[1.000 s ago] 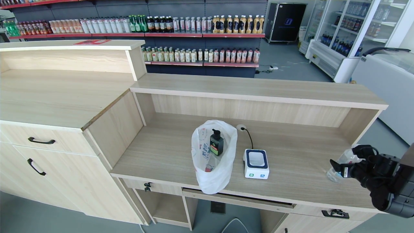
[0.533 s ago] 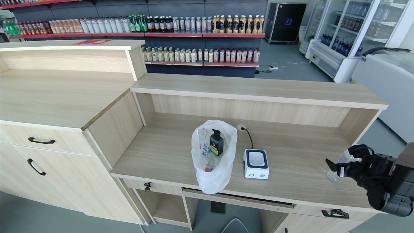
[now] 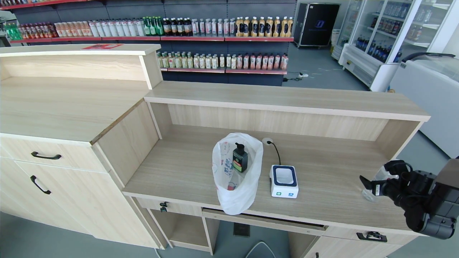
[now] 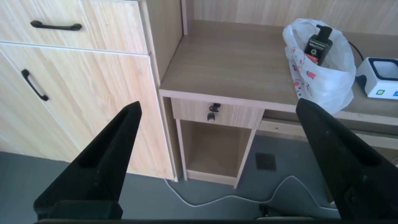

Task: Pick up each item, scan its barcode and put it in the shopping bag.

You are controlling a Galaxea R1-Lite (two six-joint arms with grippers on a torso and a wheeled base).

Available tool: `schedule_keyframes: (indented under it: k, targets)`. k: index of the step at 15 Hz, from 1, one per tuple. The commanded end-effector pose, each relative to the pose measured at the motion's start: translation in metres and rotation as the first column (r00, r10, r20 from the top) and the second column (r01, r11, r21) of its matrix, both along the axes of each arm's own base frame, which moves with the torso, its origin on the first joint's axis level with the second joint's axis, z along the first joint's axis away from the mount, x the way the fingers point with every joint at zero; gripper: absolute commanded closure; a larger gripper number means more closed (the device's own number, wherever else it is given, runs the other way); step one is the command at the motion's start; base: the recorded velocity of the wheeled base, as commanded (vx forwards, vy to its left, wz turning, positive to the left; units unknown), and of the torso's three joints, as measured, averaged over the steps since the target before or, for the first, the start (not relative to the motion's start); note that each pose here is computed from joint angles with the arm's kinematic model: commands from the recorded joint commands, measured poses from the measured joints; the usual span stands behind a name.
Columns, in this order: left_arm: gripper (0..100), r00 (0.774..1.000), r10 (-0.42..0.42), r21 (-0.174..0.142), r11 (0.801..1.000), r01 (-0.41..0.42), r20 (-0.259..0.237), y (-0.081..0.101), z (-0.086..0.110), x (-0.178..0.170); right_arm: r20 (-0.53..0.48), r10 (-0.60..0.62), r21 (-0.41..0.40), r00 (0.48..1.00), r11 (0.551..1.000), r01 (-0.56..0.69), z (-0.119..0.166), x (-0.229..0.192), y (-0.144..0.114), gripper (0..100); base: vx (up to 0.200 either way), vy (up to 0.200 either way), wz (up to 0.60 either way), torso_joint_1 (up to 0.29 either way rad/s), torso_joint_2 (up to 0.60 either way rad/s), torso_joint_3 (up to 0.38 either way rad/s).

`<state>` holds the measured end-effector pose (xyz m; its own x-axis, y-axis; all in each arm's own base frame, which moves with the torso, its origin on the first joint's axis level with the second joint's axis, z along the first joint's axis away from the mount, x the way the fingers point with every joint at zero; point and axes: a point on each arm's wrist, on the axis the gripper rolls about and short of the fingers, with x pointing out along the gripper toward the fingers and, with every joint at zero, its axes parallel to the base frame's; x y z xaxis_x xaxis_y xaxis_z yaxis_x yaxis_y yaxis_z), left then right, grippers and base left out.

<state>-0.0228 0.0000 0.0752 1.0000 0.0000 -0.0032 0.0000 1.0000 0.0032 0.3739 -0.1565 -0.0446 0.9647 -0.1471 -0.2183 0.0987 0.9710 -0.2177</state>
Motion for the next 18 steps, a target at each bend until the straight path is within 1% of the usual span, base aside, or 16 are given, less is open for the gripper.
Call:
schedule_keyframes:
  k: [1, 5, 6, 16, 18]
  targets:
    - [0, 1.0, 0.0, 0.0, 1.0, 0.0, 0.0, 0.0, 0.0, 0.0, 0.01, 0.001, -0.004, 1.0, 1.0, -0.001, 0.0, 0.0034, -0.0012, 0, 0.0, 0.0, 0.0, 0.0, 0.0, 0.0]
    - [0, 1.0, 0.0, 0.0, 1.0, 0.0, 0.0, 0.0, 0.0, 0.0, 0.016, 0.003, -0.006, 1.0, 1.0, -0.003, -0.0026, 0.0065, -0.0025, 0, 0.0, 0.0, 0.0, 0.0, 0.0, 0.0]
    - [0, 1.0, 0.0, 0.0, 1.0, 0.0, 0.0, 0.0, 0.0, 0.0, 0.015, 0.003, -0.005, 1.0, 1.0, -0.003, -0.0032, 0.0065, -0.0025, 100, 0.0, 0.0, 0.0, 0.0, 0.0, 0.0]
    - [0, 1.0, 0.0, 0.0, 1.0, 0.0, 0.0, 0.0, 0.0, 0.0, 0.02, 0.016, -0.007, 1.0, 1.0, -0.016, -0.002, 0.0095, 0.0031, 100, 0.0, 0.0, 0.0, 0.0, 0.0, 0.0]
    - [0, 1.0, 0.0, 0.0, 1.0, 0.0, 0.002, 0.0, 0.0001, 0.0, 0.037, 0.017, 0.0, 0.999, 1.0, -0.017, 0.0038, 0.0111, 0.0025, 100, 0.0, 0.0, 0.0, 0.0, 0.0, 0.0]
